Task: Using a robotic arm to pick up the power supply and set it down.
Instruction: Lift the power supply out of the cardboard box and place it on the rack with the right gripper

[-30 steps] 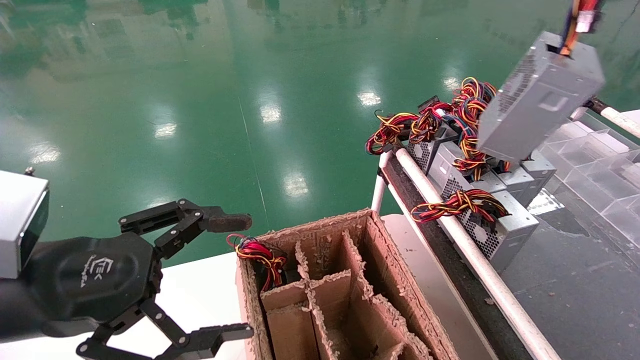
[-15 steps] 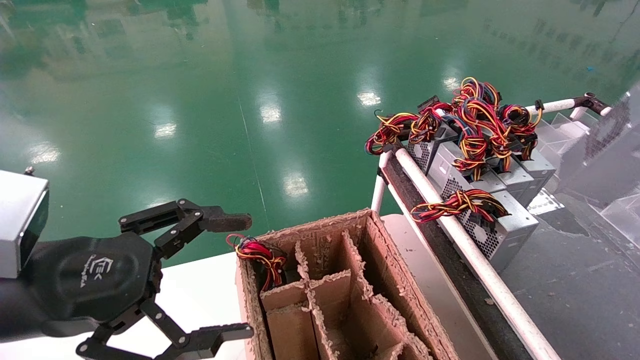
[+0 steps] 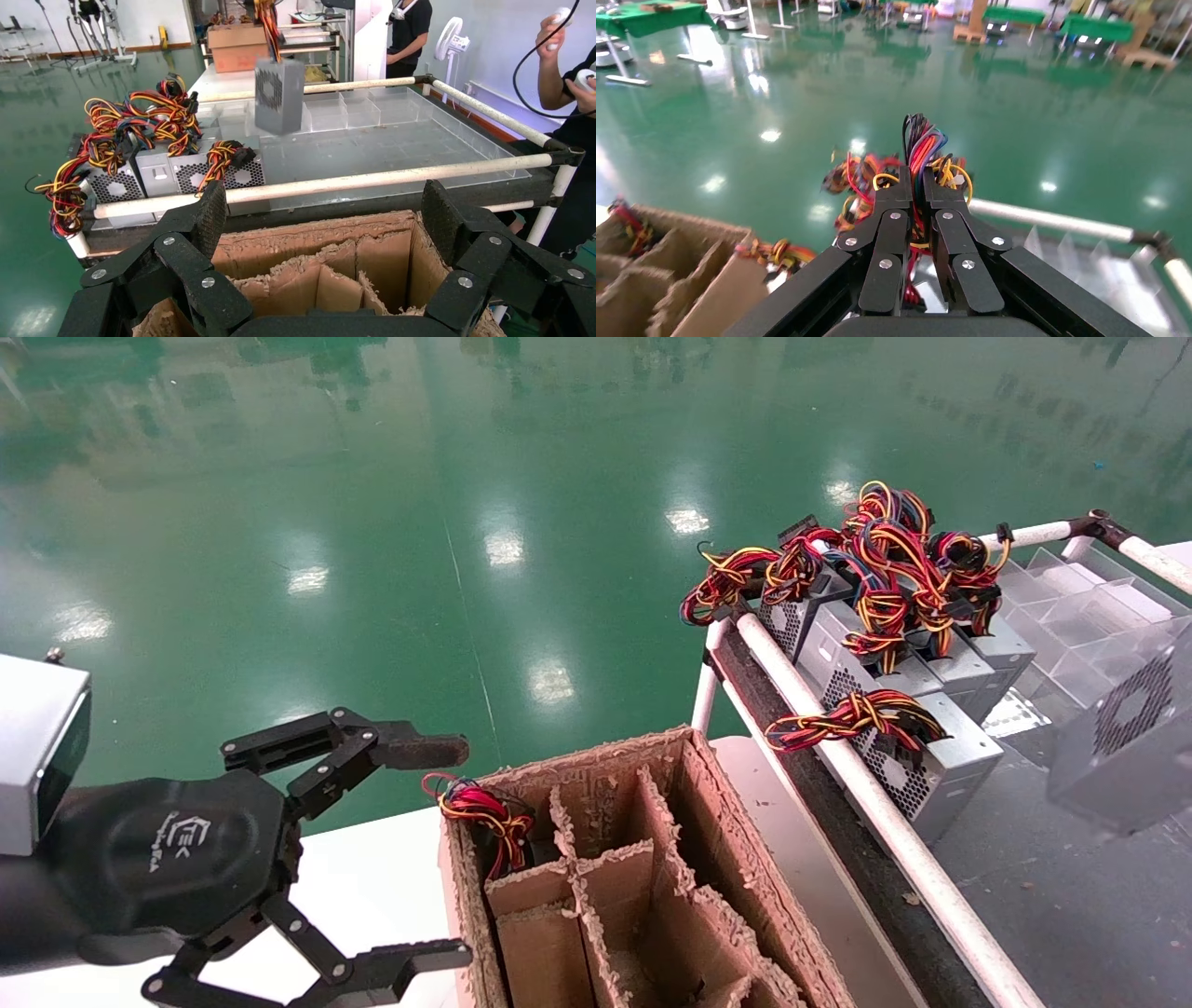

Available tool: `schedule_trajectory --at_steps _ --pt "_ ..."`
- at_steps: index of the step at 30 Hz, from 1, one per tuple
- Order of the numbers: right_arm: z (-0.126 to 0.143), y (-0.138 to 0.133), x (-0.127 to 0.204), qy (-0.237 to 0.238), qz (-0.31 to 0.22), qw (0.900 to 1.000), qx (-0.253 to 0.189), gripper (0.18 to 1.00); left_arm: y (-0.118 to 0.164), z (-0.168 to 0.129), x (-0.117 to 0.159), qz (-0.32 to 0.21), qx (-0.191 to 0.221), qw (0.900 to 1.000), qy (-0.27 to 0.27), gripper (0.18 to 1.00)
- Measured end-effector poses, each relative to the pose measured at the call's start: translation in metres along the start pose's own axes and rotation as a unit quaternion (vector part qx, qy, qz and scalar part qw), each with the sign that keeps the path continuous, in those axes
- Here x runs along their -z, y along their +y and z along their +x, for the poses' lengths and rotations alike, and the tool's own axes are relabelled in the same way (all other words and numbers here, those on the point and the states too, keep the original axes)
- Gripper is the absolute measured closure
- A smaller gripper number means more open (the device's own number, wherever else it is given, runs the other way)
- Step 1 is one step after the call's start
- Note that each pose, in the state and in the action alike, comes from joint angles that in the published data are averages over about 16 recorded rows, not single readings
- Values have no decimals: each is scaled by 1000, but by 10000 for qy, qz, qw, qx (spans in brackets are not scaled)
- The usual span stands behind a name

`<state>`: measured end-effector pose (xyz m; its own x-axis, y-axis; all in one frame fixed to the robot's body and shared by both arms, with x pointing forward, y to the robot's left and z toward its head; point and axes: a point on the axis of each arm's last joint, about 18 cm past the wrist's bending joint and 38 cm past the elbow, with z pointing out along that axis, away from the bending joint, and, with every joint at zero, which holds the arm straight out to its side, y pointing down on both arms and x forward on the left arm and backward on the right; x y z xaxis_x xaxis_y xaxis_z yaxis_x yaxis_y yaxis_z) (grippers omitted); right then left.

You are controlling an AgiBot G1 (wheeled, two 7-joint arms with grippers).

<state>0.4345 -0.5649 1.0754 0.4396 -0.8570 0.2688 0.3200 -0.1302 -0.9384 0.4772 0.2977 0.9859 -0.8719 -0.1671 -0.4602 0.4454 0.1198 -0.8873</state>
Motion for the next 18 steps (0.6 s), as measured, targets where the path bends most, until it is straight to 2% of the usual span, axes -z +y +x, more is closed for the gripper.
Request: schedule_trajectory --at_steps 11,18 --pt "-10 61 -33 -158 -445 9982 -380 962 0 0 0 0 0 10000 0 184" --pt "-16 82 -59 -140 -549 9972 -480 962 0 0 0 0 0 10000 0 184"
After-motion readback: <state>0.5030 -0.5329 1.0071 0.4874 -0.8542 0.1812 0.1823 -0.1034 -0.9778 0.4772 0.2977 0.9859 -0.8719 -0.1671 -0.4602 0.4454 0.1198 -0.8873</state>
